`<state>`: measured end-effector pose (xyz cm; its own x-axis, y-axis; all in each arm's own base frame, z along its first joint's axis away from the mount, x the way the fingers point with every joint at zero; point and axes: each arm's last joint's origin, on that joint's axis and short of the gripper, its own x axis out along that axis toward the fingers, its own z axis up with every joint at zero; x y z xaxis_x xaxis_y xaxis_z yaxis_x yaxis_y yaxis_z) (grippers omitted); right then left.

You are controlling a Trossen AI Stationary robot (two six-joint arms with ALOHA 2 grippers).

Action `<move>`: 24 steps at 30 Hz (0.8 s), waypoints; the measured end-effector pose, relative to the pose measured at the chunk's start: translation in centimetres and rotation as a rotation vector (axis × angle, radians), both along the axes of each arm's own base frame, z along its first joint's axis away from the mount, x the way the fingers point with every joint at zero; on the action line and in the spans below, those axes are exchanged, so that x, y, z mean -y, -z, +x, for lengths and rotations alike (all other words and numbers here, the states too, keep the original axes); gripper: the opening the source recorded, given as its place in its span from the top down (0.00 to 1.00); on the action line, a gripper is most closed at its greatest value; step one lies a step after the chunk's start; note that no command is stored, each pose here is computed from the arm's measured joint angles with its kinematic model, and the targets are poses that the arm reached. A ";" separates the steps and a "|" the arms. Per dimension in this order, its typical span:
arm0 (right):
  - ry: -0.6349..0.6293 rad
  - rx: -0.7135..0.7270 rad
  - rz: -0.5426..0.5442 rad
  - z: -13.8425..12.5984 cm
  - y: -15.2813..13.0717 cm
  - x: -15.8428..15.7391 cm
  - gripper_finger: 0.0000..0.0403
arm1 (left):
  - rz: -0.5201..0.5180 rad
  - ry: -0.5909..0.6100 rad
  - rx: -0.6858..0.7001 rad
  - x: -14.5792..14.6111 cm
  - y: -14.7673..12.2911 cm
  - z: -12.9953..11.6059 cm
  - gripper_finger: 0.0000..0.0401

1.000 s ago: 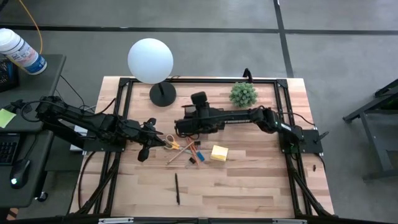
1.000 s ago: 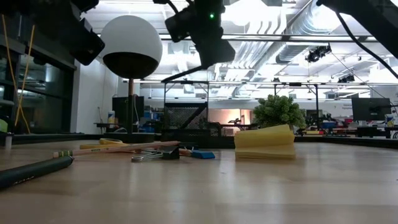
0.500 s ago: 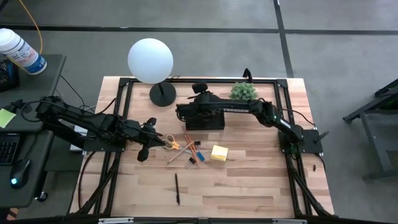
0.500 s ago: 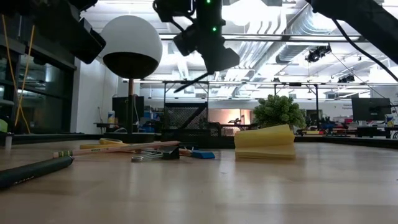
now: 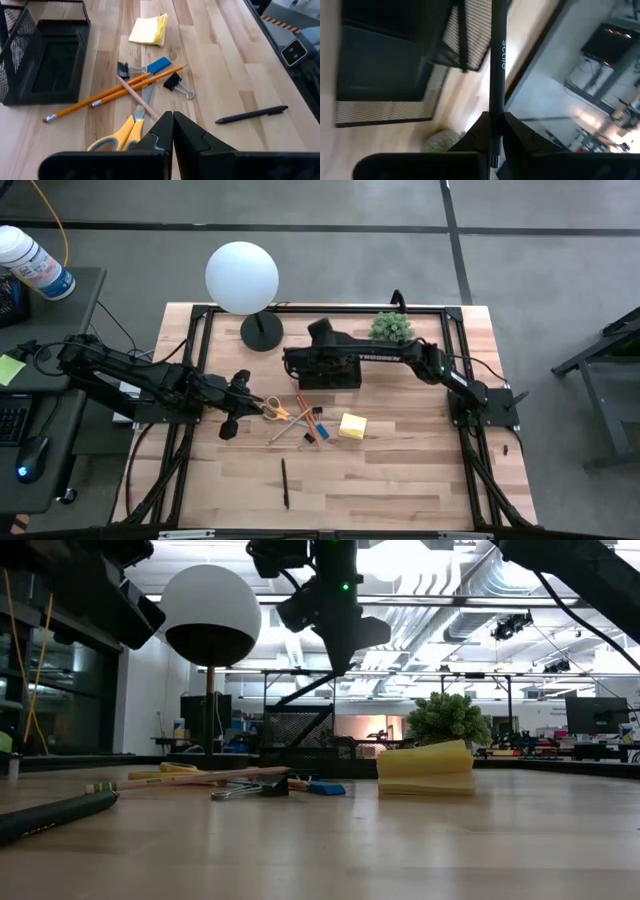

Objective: Pick and place office supplies into organizer
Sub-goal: Put the right black pen into the black organizer

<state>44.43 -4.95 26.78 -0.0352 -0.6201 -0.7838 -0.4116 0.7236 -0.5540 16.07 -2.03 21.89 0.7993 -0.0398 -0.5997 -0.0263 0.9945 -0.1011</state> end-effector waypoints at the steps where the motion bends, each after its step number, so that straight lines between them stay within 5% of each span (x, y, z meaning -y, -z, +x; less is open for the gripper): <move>1: -0.003 -0.002 0.003 0.0 0.0 0.0 0.94 | 0.000 0.000 -0.002 0.0 0.0 0.0 1.00; 24: 0.005 -0.029 0.013 0.5 1.3 0.7 0.90 | 0.002 0.000 -0.013 0.0 0.1 -0.1 1.00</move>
<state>44.90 -5.60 25.46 -0.0607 -0.6095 -0.7905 -0.4237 0.7328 -0.5325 16.00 -2.02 21.79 0.7913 -0.0387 -0.6102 -0.0278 0.9947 -0.0993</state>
